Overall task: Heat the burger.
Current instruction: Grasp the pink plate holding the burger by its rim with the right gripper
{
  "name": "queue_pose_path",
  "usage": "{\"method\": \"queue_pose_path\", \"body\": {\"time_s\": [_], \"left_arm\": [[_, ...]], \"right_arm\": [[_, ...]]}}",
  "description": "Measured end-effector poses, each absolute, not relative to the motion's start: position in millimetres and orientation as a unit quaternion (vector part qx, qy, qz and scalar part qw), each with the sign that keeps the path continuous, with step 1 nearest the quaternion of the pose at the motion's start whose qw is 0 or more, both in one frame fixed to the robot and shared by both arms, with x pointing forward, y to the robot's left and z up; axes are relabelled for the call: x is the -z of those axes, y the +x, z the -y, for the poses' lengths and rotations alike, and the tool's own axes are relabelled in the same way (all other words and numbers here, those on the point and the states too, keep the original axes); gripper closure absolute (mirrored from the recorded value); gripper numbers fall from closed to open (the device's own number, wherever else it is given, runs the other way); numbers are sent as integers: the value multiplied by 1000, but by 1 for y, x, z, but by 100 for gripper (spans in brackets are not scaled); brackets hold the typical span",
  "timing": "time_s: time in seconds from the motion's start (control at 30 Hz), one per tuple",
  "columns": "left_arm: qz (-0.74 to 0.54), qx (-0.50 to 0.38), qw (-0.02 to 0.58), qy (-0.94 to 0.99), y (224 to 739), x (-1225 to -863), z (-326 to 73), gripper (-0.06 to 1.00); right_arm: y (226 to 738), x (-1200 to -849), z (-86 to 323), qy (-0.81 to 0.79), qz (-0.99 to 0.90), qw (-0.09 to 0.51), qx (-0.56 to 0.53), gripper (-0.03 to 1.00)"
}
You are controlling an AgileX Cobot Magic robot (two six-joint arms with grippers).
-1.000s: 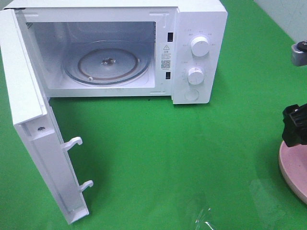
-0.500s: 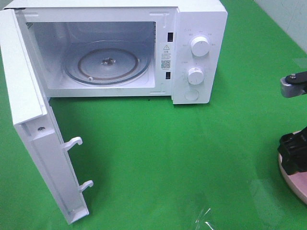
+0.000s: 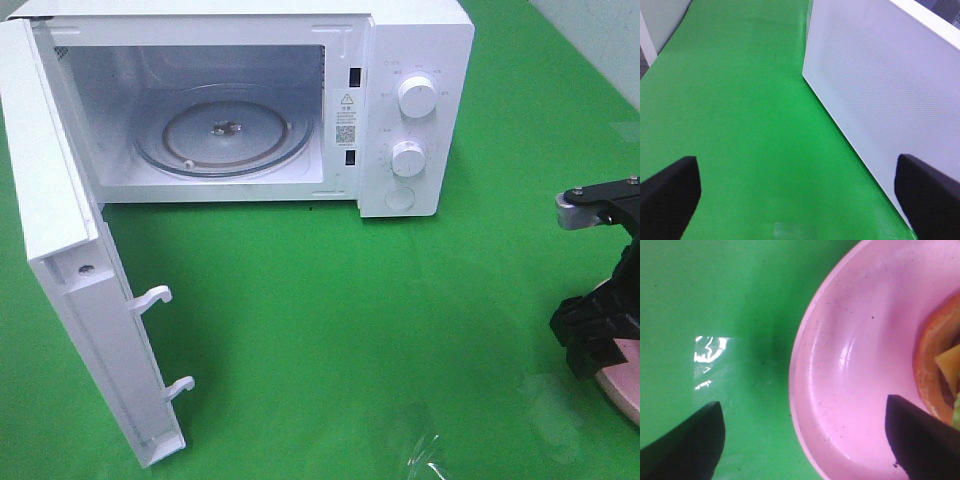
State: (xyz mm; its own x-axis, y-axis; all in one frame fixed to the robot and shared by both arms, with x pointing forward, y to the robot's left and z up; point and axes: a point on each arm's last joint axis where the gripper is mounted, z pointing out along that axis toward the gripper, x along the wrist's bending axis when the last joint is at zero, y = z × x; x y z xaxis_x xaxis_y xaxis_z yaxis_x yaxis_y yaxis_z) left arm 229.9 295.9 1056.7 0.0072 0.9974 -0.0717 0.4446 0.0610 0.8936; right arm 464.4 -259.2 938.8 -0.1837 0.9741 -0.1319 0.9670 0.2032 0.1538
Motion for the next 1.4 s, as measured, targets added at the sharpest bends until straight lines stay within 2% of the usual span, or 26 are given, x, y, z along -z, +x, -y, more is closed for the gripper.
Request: {"method": "queue_pose_path", "body": {"time_s": [0.53,0.87,1.17,1.2,1.23,1.27,1.3,1.33,1.37,1.4], "left_arm": [[-612,-350,395,589,230,-1057,-296,-3],[-612,-350,395,589,230,-1057,-296,-3],[-612,-350,395,589,230,-1057,-296,-3],[-612,-350,395,589,230,-1057,-296,-3],[-612,-350,395,589,230,-1057,-296,-3],[-612,-350,395,589,230,-1057,-296,-3],[-612,-350,395,589,230,-1057,-296,-3],[-612,-350,395,589,230,-1057,-296,-3],[-612,-350,395,589,230,-1057,-296,-3],[-612,-350,395,589,230,-1057,-296,-3]], "right_arm": [[481,-892,257,639,-766,71,-1,16],[483,-887,256,645,-761,71,-5,21],[483,-887,256,645,-761,71,-6,35],[483,-887,256,645,-761,71,-6,42],[483,-887,256,645,-761,71,-6,42],[483,-887,256,645,-761,71,-6,50],[483,-887,256,645,-761,71,-6,50],[483,-887,256,645,-761,72,-6,58],[483,-887,256,645,-761,72,-6,58],[483,-887,256,644,-761,73,-9,65]]}}
